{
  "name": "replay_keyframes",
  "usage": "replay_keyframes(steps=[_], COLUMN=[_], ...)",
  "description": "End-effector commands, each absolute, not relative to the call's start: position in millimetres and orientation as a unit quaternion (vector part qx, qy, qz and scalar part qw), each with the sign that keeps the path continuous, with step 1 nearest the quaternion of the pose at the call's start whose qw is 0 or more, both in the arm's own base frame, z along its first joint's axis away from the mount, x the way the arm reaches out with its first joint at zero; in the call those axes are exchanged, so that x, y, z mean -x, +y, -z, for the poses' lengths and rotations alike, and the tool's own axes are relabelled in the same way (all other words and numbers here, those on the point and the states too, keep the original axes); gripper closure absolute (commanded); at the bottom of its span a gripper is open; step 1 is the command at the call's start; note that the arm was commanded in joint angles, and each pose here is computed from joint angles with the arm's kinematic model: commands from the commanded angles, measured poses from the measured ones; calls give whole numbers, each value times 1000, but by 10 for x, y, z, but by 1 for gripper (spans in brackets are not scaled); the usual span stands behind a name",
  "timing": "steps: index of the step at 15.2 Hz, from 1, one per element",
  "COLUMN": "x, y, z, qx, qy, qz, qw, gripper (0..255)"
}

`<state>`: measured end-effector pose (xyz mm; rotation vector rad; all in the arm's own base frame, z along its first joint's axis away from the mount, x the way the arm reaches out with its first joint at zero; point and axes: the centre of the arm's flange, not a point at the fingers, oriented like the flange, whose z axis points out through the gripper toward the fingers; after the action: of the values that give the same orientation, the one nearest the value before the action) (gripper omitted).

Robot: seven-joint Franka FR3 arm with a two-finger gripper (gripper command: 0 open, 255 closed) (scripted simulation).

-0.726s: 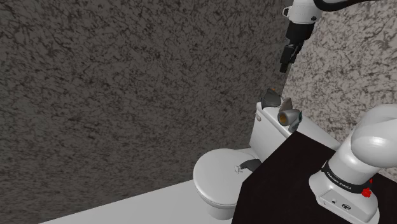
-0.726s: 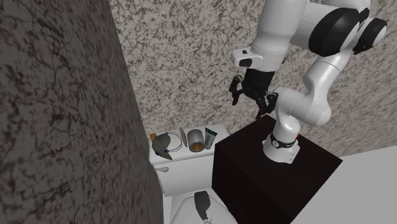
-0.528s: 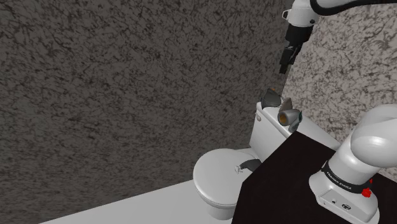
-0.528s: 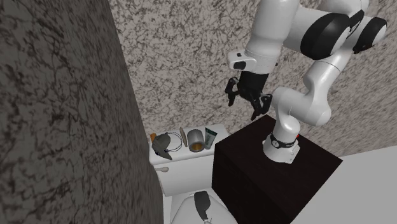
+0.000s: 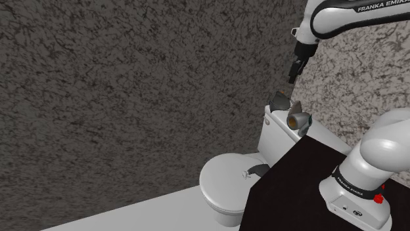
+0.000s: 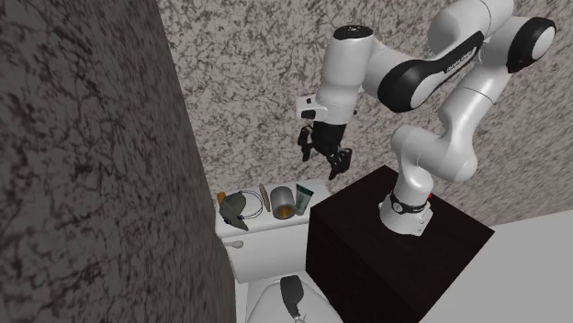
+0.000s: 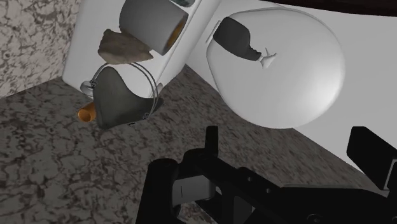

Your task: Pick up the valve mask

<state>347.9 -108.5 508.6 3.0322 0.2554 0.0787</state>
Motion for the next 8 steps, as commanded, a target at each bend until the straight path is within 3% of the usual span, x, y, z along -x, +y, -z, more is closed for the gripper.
replay_keyframes(steps=[1,8], x=[-3553,-3777], y=[-1270,-1952], z=[-4934,-4364], qx=[-995,-994], qy=[85,88], qz=[-28,-32], qw=[50,53], gripper=[0,0])
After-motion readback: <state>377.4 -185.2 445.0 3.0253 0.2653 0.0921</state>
